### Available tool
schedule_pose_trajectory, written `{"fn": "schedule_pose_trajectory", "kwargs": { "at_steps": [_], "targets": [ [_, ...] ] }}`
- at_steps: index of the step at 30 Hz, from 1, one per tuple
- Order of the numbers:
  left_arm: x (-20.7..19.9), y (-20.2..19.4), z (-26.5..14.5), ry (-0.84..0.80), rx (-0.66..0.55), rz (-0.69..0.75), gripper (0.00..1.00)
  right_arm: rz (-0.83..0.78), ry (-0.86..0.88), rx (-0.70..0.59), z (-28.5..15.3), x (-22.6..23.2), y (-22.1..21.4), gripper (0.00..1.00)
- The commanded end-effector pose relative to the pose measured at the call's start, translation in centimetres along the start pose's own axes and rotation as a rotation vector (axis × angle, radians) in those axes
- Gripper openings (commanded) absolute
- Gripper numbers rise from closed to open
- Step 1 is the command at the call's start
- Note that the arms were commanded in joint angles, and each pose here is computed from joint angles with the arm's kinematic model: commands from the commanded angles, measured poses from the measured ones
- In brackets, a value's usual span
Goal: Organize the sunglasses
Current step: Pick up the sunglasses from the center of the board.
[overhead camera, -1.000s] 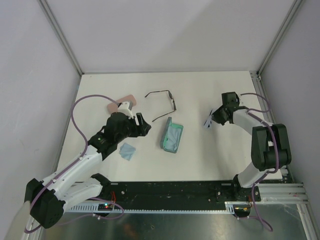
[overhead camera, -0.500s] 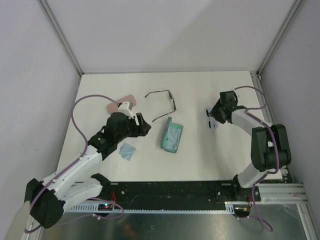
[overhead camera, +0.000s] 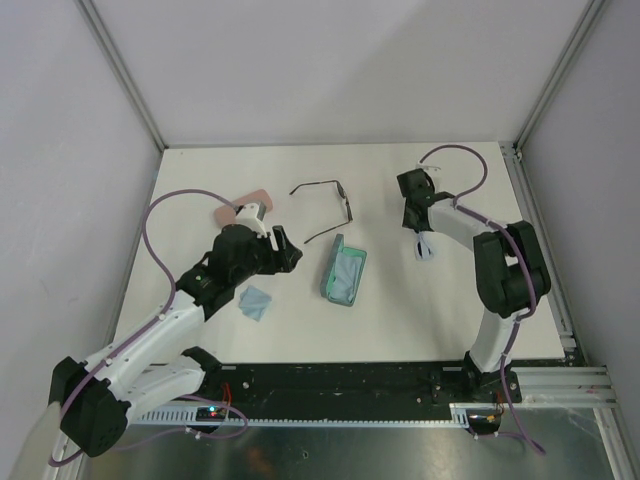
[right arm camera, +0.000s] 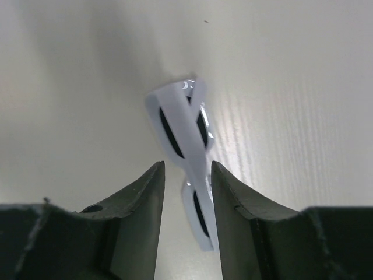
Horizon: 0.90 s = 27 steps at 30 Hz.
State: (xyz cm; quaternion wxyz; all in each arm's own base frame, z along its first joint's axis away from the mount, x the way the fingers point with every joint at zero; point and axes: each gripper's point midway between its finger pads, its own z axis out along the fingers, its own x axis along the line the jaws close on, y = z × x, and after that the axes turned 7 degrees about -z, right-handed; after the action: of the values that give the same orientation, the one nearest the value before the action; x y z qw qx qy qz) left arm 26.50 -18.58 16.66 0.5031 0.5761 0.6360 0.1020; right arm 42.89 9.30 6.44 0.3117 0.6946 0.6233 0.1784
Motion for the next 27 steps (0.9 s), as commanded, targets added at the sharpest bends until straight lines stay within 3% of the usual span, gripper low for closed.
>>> {"fn": "schedule_pose_trajectory", "kwargs": {
  "at_steps": [1,21,27],
  "targets": [
    [-0.6,1.0,-0.2,-0.022,-0.024,0.014,0.75,-0.058,-0.117,-0.012,-0.1,-2.3,0.8,0.41],
    [-1.1,0.6,0.4,-0.039,0.014,0.020,0.74,-0.048,-0.004,0.127,2.6,-1.0,-2.7,0.37],
    [-1.3,0.6,0.6,-0.045,0.018,0.018,0.74,-0.034,0.023,0.125,2.1,-0.7,-2.4,0.22]
  ]
}}
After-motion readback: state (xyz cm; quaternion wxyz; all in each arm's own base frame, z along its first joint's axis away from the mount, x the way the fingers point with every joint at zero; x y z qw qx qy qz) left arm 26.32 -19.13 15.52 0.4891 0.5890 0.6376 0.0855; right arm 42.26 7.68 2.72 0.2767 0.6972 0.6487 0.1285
